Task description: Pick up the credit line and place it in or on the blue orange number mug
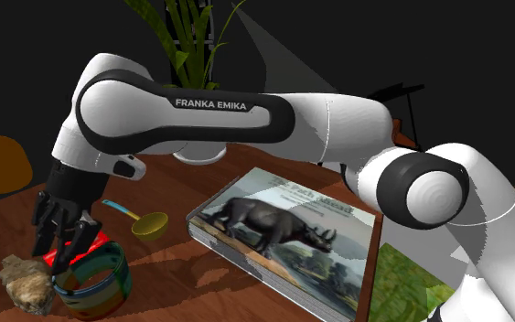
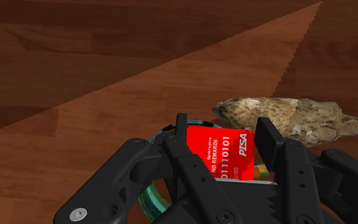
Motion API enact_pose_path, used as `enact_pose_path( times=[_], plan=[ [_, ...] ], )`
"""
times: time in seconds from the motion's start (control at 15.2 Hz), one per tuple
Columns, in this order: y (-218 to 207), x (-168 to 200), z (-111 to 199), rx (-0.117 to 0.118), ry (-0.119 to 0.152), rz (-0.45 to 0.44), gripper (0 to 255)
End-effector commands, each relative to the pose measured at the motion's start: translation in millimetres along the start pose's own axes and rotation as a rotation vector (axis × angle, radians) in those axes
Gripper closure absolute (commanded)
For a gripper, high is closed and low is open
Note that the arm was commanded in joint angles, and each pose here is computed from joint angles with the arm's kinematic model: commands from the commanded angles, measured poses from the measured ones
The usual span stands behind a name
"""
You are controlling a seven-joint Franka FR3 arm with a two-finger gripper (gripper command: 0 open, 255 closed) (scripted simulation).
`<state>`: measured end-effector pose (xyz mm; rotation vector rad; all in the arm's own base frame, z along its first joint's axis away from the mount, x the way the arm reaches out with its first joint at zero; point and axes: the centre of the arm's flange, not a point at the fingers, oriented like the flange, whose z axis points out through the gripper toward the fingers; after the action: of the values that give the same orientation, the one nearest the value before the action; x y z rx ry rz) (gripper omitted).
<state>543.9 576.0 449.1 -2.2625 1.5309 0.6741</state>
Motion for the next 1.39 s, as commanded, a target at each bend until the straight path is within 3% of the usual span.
enact_pose_path(
  times=[0.0,0.33,0.86,0.92,1.25,1.32],
  plan=[
    [1.5,6.2,8.2,0.001,0.000,0.000,255],
    [1.6,21.5,31.4,0.001,0.000,0.000,255],
    [1.6,21.5,31.4,0.001,0.000,0.000,255],
    [1.5,21.5,30.5,0.001,0.000,0.000,0],
    [1.6,21.5,31.4,0.001,0.000,0.000,0],
    [1.6,21.5,18.2,0.001,0.000,0.000,0]
  ],
)
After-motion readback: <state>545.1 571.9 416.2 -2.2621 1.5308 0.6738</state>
